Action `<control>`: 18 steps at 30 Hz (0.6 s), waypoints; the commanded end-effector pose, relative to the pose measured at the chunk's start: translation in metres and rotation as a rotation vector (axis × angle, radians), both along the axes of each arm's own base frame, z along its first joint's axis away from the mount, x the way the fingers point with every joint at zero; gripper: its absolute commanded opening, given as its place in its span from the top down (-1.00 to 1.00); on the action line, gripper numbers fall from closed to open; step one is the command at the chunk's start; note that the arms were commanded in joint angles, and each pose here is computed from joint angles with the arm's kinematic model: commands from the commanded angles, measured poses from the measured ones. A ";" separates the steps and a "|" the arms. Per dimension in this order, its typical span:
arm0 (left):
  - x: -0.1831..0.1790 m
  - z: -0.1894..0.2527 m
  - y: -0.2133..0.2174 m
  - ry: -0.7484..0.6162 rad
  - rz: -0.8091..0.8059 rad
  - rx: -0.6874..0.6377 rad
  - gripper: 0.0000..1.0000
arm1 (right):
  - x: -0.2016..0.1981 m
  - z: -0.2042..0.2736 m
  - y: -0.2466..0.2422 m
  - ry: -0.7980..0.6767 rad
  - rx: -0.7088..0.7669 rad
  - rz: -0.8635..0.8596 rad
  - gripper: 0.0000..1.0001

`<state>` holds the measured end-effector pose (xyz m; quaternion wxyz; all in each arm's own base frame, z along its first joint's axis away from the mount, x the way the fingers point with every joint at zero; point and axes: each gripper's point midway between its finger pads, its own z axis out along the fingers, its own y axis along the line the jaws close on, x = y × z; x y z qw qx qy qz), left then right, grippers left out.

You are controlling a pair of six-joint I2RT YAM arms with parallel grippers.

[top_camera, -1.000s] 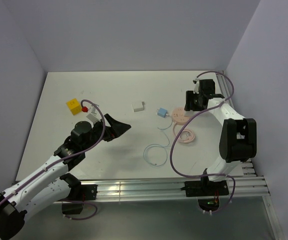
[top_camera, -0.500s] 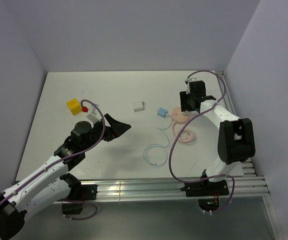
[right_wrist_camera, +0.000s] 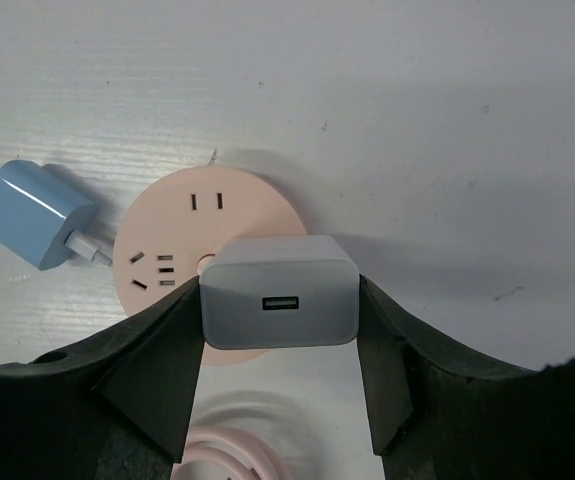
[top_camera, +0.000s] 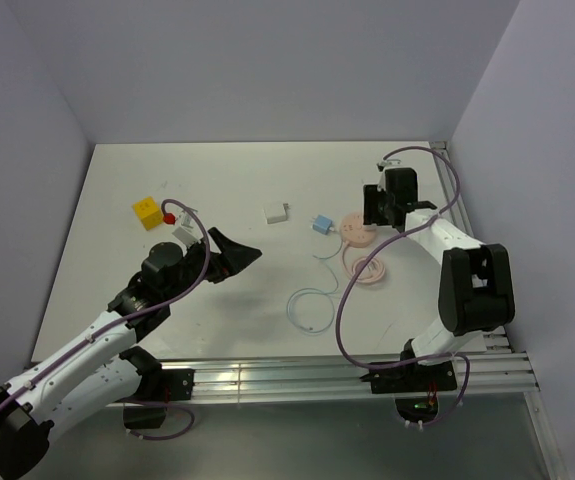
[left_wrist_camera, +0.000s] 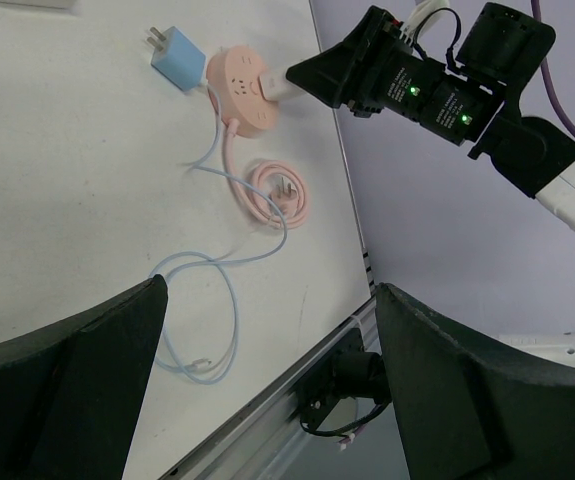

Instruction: Insert the plug

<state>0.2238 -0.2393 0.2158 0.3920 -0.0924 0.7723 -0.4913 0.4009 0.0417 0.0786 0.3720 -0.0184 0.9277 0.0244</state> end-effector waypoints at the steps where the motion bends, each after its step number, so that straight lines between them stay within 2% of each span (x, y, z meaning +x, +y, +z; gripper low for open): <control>1: 0.002 0.005 -0.003 -0.028 -0.010 -0.003 -0.81 | -0.074 -0.065 0.015 0.359 0.021 0.017 1.00; 9: 0.006 0.004 -0.013 -0.024 -0.052 0.025 -0.80 | -0.085 -0.067 0.054 0.422 0.009 -0.076 1.00; 18: 0.013 0.001 -0.024 -0.015 -0.094 0.065 -0.80 | -0.101 -0.061 0.056 0.423 -0.110 -0.195 1.00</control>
